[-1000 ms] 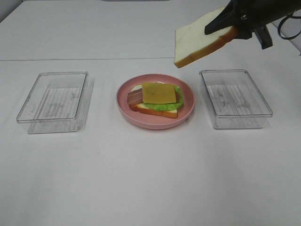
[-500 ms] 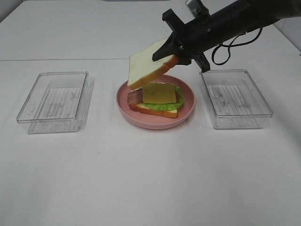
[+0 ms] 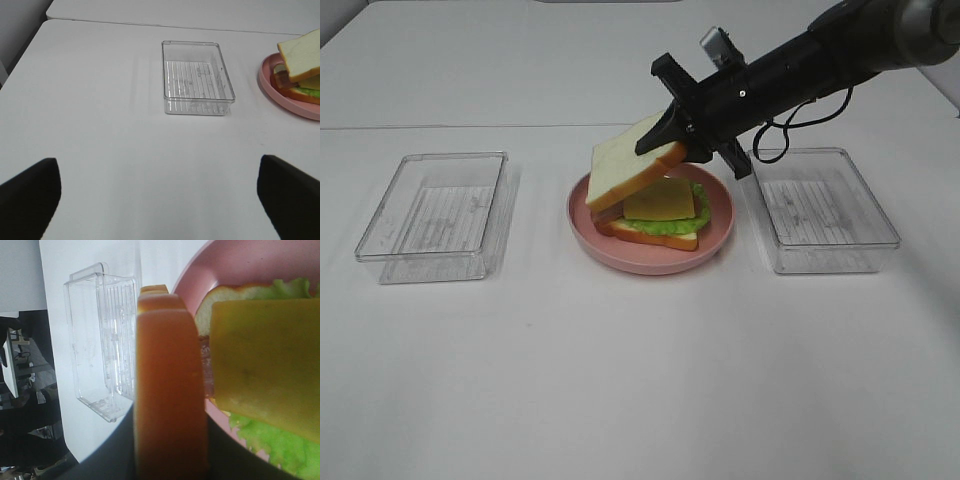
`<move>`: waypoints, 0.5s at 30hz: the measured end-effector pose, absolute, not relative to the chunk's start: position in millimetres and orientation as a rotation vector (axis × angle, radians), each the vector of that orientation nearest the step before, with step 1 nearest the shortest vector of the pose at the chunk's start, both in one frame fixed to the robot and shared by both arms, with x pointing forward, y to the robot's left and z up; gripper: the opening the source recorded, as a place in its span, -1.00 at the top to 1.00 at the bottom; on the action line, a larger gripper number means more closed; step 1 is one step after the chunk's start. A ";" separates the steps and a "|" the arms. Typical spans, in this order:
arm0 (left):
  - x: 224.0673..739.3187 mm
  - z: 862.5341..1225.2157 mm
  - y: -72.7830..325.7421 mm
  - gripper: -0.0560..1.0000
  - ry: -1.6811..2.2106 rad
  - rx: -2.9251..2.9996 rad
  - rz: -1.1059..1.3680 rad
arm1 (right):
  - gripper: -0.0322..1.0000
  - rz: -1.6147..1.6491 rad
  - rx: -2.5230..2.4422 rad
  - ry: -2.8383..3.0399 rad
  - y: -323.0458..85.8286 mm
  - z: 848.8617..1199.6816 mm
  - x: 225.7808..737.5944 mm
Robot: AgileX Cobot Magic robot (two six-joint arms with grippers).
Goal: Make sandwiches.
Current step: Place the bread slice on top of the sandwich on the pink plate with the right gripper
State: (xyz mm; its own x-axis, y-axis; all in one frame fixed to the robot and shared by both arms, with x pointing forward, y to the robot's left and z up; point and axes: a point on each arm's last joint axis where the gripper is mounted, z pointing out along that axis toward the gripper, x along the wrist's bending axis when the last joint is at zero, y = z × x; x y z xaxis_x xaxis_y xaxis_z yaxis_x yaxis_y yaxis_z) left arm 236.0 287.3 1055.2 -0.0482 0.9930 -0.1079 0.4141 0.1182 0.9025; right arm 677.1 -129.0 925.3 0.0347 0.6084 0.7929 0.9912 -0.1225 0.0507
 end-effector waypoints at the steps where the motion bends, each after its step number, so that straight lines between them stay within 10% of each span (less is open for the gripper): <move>1: 236.0 1055.2 287.3 -0.98 1.589 1.412 0.904 | 0.51 -0.915 -1.792 -1.607 -128.9 918.9 677.5; 15: 236.0 1055.2 287.3 -0.98 1.589 1.412 0.904 | 0.51 -0.881 -1.839 -1.572 -129.6 901.9 680.0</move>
State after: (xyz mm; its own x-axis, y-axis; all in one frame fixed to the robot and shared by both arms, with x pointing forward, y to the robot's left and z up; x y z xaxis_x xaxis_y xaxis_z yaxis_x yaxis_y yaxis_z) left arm 236.0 287.3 1055.2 -0.0482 0.9930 -0.1079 0.4141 0.1182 0.9025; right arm 680.0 -129.6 901.9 0.0969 0.6199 0.7787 0.9877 -0.1562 0.0014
